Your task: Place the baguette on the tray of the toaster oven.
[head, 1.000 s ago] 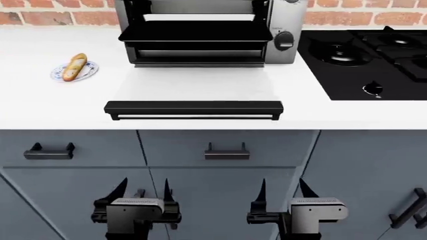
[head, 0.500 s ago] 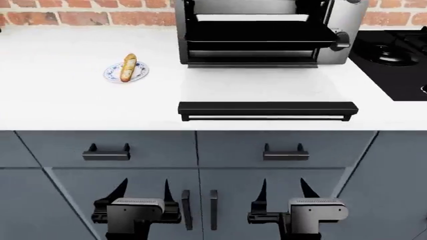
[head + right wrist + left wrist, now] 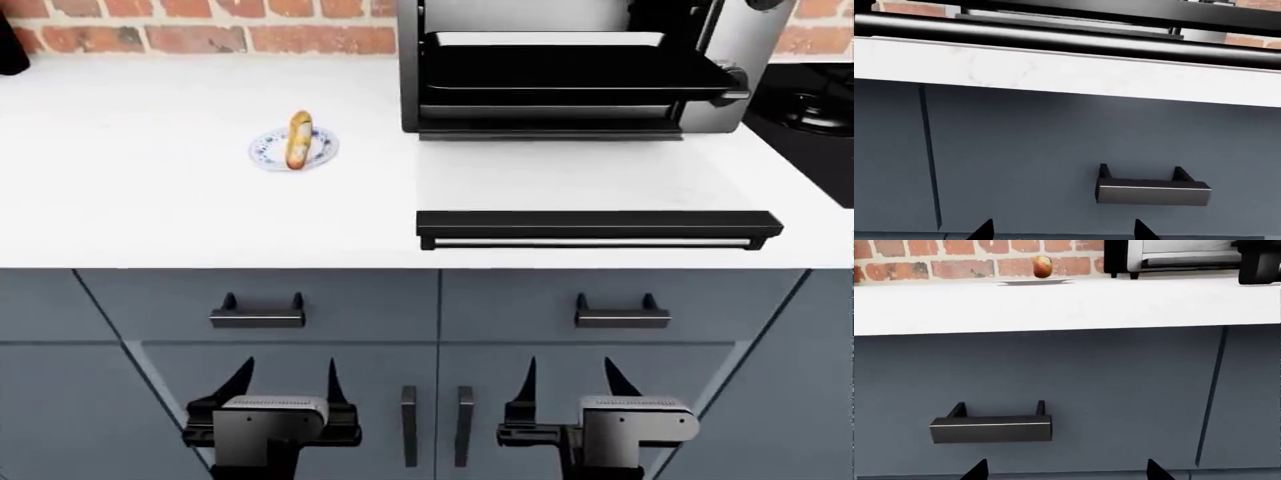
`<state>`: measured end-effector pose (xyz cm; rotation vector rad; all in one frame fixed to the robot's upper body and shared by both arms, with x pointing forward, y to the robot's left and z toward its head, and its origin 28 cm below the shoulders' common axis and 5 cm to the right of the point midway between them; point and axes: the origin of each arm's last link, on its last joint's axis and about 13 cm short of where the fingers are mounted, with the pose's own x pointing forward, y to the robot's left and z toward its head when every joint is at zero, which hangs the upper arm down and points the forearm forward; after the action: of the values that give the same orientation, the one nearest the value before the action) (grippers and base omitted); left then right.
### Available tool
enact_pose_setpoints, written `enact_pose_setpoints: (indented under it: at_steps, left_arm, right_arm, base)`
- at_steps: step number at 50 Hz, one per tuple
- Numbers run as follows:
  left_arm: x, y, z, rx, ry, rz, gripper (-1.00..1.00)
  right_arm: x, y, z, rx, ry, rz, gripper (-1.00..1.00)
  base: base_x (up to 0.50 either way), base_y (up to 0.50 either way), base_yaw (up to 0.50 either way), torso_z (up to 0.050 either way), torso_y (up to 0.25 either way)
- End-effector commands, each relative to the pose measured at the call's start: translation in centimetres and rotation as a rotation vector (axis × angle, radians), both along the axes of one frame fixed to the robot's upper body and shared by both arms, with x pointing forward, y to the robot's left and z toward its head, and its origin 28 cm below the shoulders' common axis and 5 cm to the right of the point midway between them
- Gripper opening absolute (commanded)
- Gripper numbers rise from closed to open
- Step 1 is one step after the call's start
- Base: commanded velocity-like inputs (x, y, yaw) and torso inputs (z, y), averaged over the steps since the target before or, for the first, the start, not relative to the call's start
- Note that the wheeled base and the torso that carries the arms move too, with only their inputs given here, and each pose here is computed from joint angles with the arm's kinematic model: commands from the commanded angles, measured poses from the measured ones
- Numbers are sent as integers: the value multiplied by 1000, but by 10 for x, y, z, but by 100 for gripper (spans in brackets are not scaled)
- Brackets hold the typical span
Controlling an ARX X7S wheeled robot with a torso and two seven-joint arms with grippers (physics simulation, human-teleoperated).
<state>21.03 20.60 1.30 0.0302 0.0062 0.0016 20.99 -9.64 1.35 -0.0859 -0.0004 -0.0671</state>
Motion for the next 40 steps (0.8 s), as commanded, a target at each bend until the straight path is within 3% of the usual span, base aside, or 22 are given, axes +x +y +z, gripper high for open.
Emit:
enact_pose_setpoints:
  at_steps: [1, 37, 40]
  left_arm:
    - [0, 0, 0, 3, -3, 3, 100]
    - [0, 0, 0, 14, -3, 3, 100]
    - [0, 0, 0, -6, -8, 13, 100]
  right_arm:
    - [0, 0, 0, 2, 9, -8, 100]
    - [0, 0, 0, 0, 23, -5, 100]
    - [0, 0, 0, 0, 24, -5, 100]
  base:
    - [0, 0, 0, 50, 0]
    - [0, 0, 0, 50, 0]
    - [0, 0, 0, 0, 0]
